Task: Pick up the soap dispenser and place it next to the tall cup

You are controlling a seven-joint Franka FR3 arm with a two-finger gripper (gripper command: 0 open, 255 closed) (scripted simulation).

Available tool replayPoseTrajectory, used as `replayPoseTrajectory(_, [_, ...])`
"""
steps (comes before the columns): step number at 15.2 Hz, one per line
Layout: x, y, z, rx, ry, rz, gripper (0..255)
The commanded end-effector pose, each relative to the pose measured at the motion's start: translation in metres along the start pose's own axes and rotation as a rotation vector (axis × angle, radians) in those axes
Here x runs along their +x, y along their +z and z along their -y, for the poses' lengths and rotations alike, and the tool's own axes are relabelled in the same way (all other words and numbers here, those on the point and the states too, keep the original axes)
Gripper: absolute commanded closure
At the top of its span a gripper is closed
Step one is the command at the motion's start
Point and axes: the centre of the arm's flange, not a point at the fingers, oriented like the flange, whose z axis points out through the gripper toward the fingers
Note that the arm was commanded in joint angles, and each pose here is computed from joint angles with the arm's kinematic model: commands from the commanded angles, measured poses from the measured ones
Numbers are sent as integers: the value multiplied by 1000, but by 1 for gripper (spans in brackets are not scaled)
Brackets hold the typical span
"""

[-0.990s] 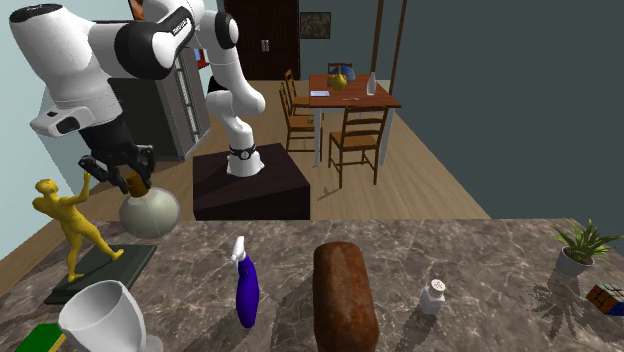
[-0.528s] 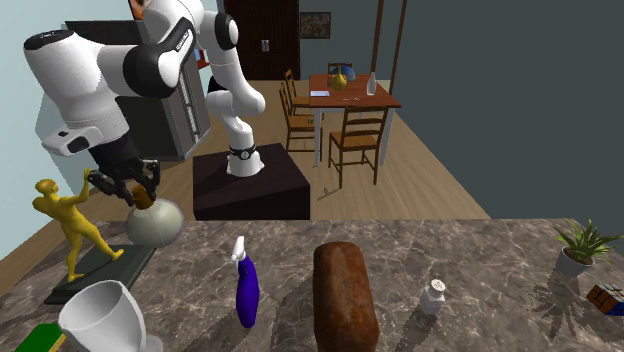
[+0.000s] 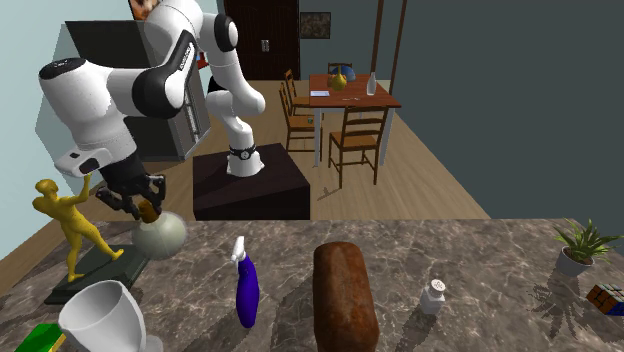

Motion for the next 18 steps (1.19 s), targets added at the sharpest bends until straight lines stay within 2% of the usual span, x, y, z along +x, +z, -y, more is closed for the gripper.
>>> replayPoseTrajectory(1, [0, 11, -1, -1, 0, -1, 255])
replayPoseTrajectory(13, [4, 74, -5, -1, 0, -1, 255])
replayPoseTrajectory(18, [4, 74, -5, -1, 0, -1, 255])
